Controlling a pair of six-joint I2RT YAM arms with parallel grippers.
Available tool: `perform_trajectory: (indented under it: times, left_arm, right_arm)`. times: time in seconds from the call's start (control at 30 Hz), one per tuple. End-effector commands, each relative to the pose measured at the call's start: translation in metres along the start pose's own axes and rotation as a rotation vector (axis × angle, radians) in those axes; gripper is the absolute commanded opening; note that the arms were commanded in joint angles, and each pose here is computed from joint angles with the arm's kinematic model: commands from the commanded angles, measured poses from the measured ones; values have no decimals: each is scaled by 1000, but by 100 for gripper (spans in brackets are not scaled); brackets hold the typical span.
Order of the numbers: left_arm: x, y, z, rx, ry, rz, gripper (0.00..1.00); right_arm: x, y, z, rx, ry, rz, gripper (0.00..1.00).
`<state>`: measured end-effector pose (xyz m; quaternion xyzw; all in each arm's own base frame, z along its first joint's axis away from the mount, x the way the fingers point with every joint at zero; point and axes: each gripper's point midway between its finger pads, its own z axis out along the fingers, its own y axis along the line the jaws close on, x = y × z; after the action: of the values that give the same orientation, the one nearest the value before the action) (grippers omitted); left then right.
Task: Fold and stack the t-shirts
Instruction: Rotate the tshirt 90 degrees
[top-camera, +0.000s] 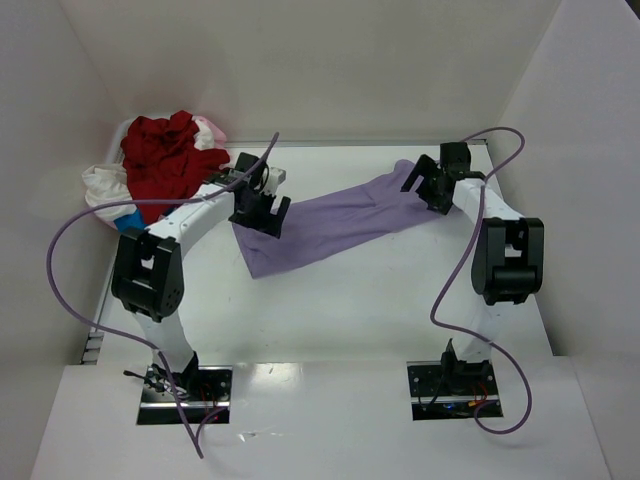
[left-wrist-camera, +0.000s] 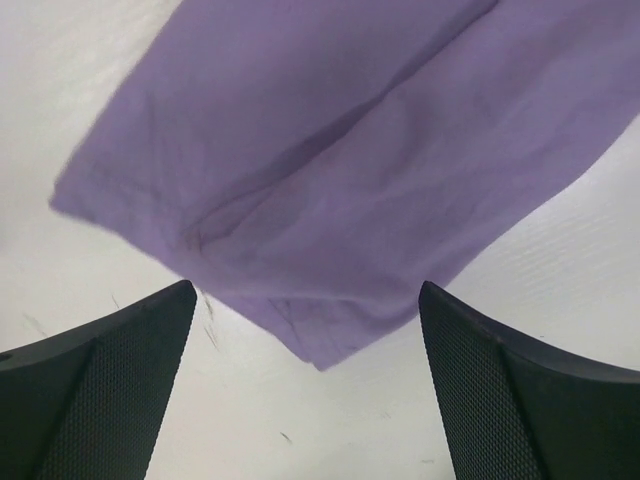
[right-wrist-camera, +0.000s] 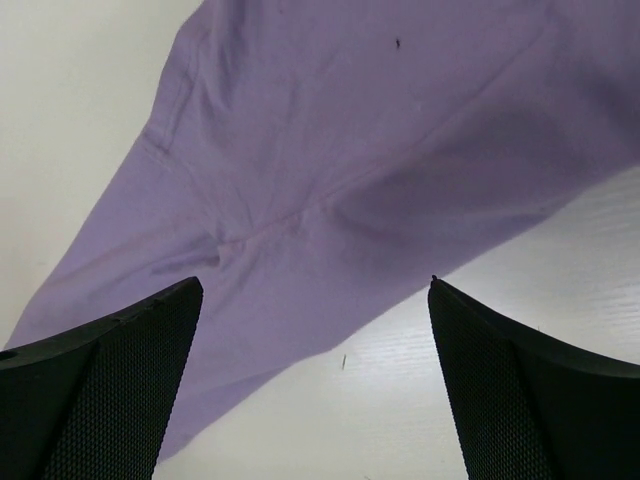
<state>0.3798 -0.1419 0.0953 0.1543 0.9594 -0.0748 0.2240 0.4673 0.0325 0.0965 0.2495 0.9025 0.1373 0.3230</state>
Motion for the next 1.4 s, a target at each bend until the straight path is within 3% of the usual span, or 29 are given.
perform_trajectory:
  times: [0.0,0.07,0.13,0.53,0.8,1.07,1.17,1.27,1.37]
  left_arm:
    - [-29,-6,7,88,-61,214,100]
    - [-21,-12,22,136,-26,356,100]
    - [-19,-7,33,104,2,396,100]
    - [21,-5,92,182,145,498,100]
    - [60,-31,97,329,253,408,100]
    - [82,-79,68,462,300,304,100]
    - [111,-95,60,539,380,215,100]
    - [127,-103,54,541,429,129,100]
    - [117,-102,47,487,410,54,100]
  right_arm:
    - [-21,9,7,19,-47,-24,99]
    - [-17,12,10,21,-32,-30,99]
    - [-22,15,9,14,-43,-31,99]
    - [-22,15,9,14,-43,-31,99]
    - [-27,19,4,4,-59,-41,99]
    - [-29,20,1,0,-66,-51,99]
    - [-36,23,-4,-2,-87,-52,99]
    - [-38,25,-8,-8,-96,-52,99]
    - [-37,25,-10,-8,-96,-52,99]
